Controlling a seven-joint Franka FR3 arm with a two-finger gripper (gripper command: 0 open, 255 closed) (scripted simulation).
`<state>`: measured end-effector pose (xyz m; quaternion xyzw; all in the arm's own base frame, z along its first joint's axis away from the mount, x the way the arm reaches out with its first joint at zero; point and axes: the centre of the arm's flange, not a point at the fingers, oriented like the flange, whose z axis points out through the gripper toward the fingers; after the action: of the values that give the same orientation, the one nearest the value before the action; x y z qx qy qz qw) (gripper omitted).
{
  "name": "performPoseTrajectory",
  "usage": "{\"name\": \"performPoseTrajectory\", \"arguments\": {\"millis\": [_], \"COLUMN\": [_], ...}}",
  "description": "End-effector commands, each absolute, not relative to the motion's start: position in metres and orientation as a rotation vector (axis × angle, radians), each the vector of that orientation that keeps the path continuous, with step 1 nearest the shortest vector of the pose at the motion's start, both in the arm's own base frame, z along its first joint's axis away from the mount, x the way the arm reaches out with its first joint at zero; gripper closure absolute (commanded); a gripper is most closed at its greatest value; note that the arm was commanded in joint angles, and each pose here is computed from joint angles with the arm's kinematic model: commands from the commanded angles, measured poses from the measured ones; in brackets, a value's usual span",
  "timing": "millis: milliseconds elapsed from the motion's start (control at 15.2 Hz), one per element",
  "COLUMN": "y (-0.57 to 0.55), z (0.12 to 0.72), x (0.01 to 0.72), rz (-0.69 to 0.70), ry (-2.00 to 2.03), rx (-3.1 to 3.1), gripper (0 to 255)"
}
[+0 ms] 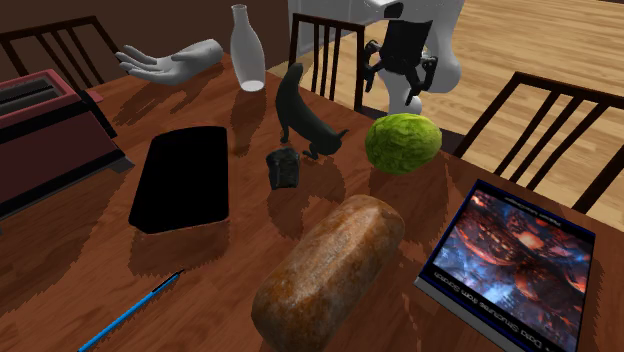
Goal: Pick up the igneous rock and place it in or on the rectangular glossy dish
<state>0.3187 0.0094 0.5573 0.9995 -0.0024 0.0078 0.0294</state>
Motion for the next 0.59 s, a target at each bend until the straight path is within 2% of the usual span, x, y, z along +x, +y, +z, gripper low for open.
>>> {"name": "performPoseTrajectory", "arguments": {"millis": [0, 528], "y": [0.009, -0.042], "z": [0.557, 0.526], "x": [0.319, 0.403], "rz": [0.024, 0.041], "ry": [-0.008, -0.179], "rx": [3.083, 3.064], "gripper": [0, 0]}}
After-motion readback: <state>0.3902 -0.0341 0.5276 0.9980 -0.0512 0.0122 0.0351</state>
